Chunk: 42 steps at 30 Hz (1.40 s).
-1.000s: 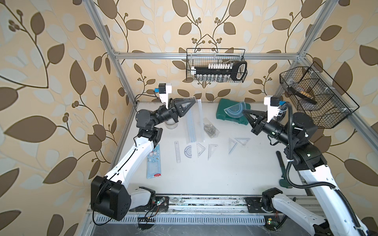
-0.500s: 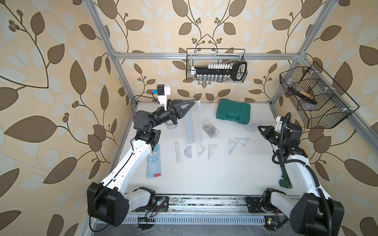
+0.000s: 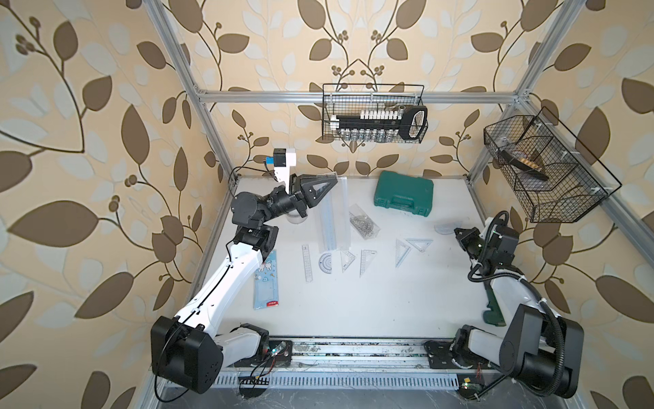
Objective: Open the ruler set and take out the ruler
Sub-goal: Place the ruler at the center of the board.
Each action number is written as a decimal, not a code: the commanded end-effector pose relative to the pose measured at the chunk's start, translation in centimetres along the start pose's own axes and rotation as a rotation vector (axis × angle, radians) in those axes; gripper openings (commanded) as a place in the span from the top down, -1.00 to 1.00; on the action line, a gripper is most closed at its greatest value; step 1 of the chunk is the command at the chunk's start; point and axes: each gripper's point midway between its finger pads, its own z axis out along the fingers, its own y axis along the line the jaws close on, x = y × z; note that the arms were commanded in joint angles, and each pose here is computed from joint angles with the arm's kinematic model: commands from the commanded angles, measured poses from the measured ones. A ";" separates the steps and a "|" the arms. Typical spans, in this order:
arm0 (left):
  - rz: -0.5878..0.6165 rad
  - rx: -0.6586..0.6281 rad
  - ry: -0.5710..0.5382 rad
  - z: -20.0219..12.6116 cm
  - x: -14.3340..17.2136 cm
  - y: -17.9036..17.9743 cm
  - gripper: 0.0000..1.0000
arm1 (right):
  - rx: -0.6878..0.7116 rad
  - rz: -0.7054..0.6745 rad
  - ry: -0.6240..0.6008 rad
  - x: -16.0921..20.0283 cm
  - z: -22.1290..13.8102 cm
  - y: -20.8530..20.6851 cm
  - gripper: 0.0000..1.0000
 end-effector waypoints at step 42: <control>0.079 0.033 -0.017 -0.3 -1.3 -1.8 1.00 | -0.259 -0.230 0.188 3.9 0.8 9.0 0.22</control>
